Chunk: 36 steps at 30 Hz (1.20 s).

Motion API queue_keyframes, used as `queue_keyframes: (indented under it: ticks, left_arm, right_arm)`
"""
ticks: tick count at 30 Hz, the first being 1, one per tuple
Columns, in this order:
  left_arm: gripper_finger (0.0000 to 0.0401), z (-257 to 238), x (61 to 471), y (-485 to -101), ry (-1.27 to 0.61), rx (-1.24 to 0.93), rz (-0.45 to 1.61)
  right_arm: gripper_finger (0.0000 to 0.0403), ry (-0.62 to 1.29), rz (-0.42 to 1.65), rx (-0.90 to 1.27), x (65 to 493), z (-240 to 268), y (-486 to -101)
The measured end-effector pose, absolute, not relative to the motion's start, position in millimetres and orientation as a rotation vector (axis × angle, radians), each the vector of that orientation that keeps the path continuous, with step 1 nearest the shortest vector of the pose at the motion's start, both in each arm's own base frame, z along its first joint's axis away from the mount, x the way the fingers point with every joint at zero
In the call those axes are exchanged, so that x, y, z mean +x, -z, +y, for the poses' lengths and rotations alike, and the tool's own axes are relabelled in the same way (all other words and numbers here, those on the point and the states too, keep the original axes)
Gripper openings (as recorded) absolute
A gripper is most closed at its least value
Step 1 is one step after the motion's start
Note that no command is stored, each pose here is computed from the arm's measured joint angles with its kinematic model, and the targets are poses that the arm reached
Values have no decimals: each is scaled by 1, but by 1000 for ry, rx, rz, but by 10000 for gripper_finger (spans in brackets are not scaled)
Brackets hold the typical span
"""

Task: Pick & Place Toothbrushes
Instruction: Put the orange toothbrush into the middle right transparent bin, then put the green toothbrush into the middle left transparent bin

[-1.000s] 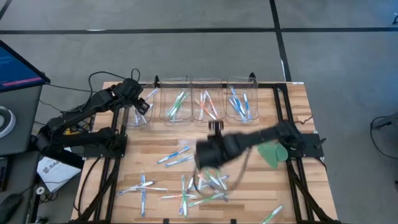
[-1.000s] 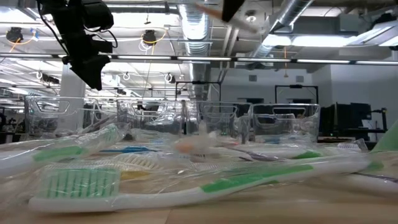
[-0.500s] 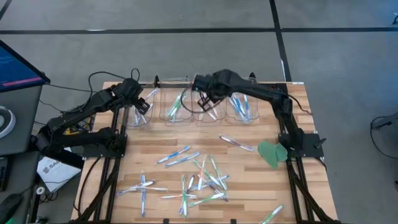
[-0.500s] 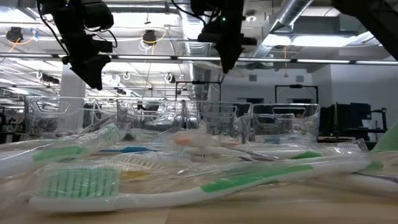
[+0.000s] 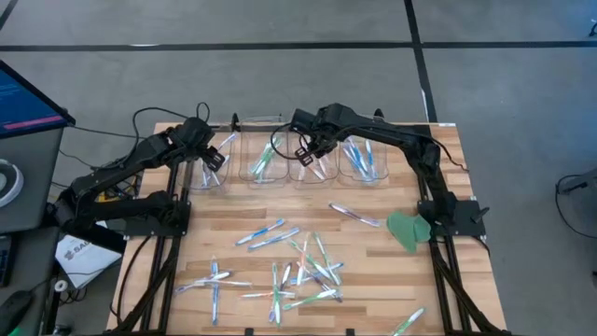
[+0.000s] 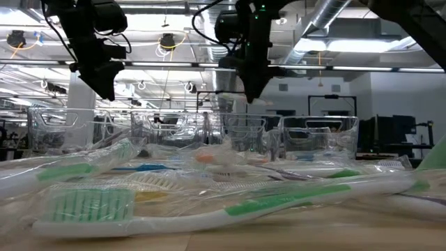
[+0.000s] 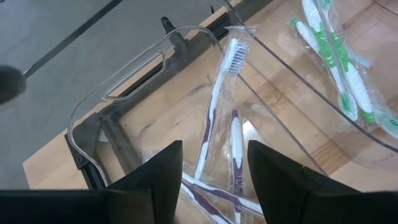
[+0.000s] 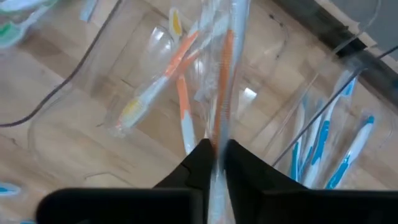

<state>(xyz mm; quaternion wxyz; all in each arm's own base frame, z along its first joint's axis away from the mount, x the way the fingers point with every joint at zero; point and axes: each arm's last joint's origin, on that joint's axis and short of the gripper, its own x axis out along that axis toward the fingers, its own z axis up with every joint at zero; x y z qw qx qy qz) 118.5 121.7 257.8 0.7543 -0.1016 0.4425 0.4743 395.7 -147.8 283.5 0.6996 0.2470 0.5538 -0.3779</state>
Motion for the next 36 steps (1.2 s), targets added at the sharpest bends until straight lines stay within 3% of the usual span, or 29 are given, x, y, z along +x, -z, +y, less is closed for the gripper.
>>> queue_keyframes:
  ticks: [10, 14, 20, 26, 36]
  left_arm:
    - [175, 122, 119, -258, -1035, -221, 962]
    - [175, 122, 118, -254, -1034, -223, 972]
    - [175, 121, 118, -243, -1031, -226, 986]
    - [175, 121, 118, -243, -1033, -224, 978]
    - [175, 122, 119, -244, -1034, -223, 972]
  right_arm:
    - [184, 850, 1217, 556, 396, -154, -274]
    - [225, 820, 1222, 529, 397, -149, -284]
    - [236, 708, 1251, 531, 398, -120, -310]
    - [229, 504, 1386, 501, 404, -50, -313]
    - [225, 423, 1460, 176, 402, 74, -264]
